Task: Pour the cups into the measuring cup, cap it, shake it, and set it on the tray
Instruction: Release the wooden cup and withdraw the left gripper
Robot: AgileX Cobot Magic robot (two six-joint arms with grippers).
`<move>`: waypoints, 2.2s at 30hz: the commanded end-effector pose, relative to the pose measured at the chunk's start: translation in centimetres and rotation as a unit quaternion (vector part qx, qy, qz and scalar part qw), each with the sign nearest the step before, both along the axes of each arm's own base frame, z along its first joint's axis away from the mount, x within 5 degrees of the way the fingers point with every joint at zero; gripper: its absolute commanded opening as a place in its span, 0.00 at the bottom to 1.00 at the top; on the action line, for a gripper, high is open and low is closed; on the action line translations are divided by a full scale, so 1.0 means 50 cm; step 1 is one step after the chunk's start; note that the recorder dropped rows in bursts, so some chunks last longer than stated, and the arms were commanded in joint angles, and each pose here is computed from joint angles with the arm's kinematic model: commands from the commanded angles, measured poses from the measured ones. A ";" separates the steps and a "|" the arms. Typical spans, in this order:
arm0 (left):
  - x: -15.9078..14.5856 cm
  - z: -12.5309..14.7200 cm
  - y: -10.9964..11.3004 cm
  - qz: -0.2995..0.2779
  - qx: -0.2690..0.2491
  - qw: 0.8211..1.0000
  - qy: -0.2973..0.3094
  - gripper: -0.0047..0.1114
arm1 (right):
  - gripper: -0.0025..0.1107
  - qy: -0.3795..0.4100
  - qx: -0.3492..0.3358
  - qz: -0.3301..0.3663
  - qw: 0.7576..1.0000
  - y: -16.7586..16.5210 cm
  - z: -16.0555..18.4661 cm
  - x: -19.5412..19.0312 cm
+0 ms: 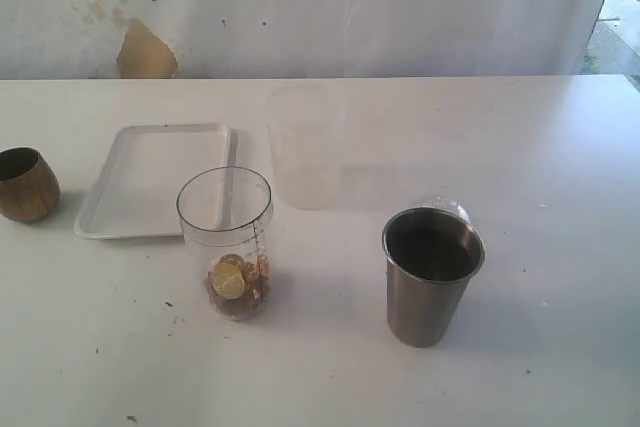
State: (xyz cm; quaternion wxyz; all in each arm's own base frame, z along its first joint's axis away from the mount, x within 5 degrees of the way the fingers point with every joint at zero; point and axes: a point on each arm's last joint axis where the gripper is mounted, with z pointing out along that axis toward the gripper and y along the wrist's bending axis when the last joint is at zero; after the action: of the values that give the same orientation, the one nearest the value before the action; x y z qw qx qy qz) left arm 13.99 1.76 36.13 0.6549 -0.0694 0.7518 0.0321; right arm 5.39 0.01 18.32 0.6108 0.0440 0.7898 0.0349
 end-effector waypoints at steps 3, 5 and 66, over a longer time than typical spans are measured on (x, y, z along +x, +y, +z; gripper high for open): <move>-0.096 -0.023 -0.011 -0.003 -0.023 0.998 -0.060 0.05 | 0.02 -0.002 -0.002 0.000 1.000 0.000 -0.001 0.000; -0.118 -0.030 -0.014 -0.005 -0.025 0.996 -0.084 0.05 | 0.02 -0.002 -0.002 0.000 1.000 0.000 -0.001 0.000; -0.171 -0.327 -0.019 -0.003 -0.029 1.000 -0.010 0.05 | 0.02 -0.002 -0.002 0.000 1.000 0.000 -0.001 0.000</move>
State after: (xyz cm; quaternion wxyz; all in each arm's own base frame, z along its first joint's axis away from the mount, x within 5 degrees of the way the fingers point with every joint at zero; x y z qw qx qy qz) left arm 5.37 0.81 20.75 0.6711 -0.0827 0.7366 0.0118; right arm 5.39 0.01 18.32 0.6108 0.0440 0.7898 0.0349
